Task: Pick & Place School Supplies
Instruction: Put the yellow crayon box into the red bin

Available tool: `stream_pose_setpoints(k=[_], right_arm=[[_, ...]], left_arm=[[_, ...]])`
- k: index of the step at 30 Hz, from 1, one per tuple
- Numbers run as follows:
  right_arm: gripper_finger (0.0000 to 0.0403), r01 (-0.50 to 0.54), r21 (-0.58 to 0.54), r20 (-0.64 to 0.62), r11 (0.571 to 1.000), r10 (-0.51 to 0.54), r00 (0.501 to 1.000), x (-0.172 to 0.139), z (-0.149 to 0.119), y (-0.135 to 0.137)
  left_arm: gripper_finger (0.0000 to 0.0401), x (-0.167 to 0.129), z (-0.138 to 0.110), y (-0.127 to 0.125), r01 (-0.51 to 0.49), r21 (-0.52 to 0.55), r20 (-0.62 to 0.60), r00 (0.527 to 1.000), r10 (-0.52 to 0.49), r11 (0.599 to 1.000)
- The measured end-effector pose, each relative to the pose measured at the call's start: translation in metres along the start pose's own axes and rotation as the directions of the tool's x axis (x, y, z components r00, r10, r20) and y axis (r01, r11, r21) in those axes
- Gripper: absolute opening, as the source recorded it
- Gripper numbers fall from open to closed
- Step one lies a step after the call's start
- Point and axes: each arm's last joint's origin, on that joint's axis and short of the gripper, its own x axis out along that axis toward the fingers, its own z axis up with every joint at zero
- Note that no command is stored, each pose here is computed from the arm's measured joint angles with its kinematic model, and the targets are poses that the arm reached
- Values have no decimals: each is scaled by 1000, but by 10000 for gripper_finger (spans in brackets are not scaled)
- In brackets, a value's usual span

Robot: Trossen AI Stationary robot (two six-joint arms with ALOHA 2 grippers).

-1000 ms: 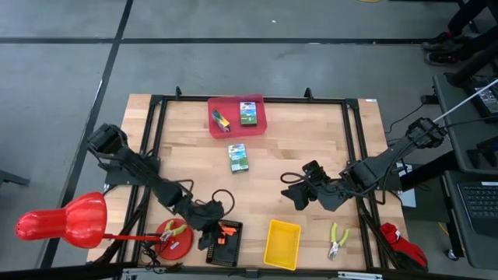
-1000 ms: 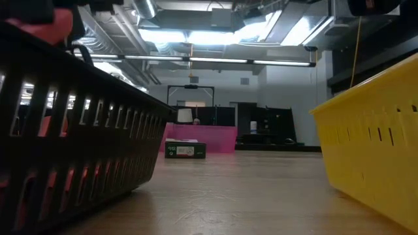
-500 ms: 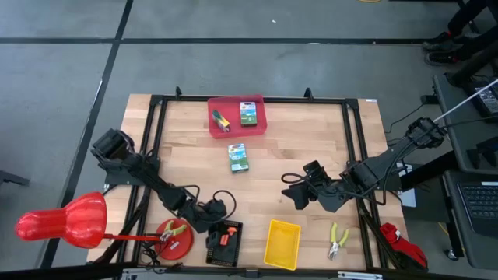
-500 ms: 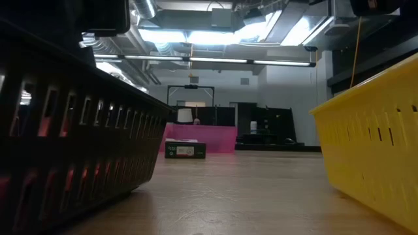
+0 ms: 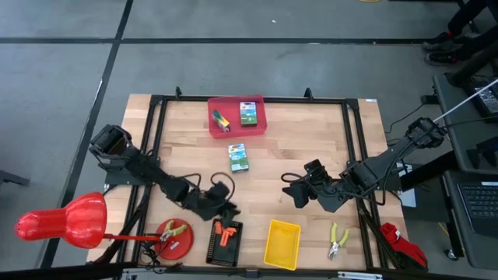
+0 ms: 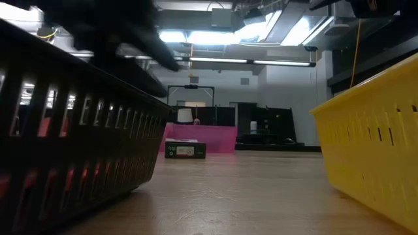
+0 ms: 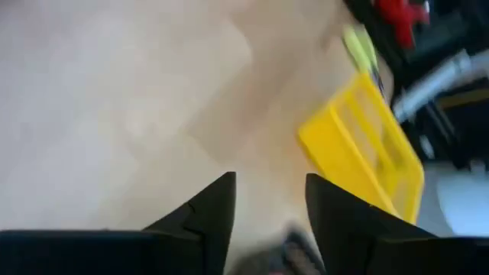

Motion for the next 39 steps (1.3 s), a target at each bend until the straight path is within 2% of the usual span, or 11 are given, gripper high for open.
stream_pose_setpoints(k=[4, 9, 14, 16, 19, 22, 25, 30, 35, 39], right_arm=[[242, 11, 1, -1, 1000, -11, 1000, 0, 0, -1], [242, 14, -15, -5, 1000, -14, 1000, 0, 0, -2], [242, 21, -45, -21, 999, -22, 1000, 0, -1, -3], [242, 34, -53, -23, 998, -35, 999, 0, -1, -4], [242, 43, -56, -19, 998, -44, 999, 1, 0, -5], [242, 51, -68, -11, 996, -52, 999, 2, 3, -5], [242, 58, -82, -3, 995, -58, 998, 4, 6, -6], [242, 62, -106, 4, 992, -62, 998, 5, 8, -6], [242, 61, -109, -5, 992, -62, 998, 5, 8, -6], [242, 58, -94, -10, 994, -59, 998, 5, 7, -6]], left_arm=[[186, 10, 30, 8, -58, -46, 74, 995, 61, 997], [217, 18, 65, 30, -238, -115, 53, 968, 245, 964], [242, 21, 96, 40, -291, -133, 33, 954, 298, 947], [247, 21, 103, 45, -308, -178, 19, 948, 317, 935], [248, 16, 107, 55, -380, -296, -9, 918, 396, 876], [244, 8, 107, 66, -472, -394, -11, 860, 510, 789], [236, 4, 110, 72, -498, -458, 11, 825, 565, 736], [207, 10, 127, 85, -500, -444, -3, 831, 556, 744], [168, 10, 143, 101, -535, -412, 3, 809, 588, 738], [152, 9, 154, 110, -551, -373, -4, 805, 593, 746]])
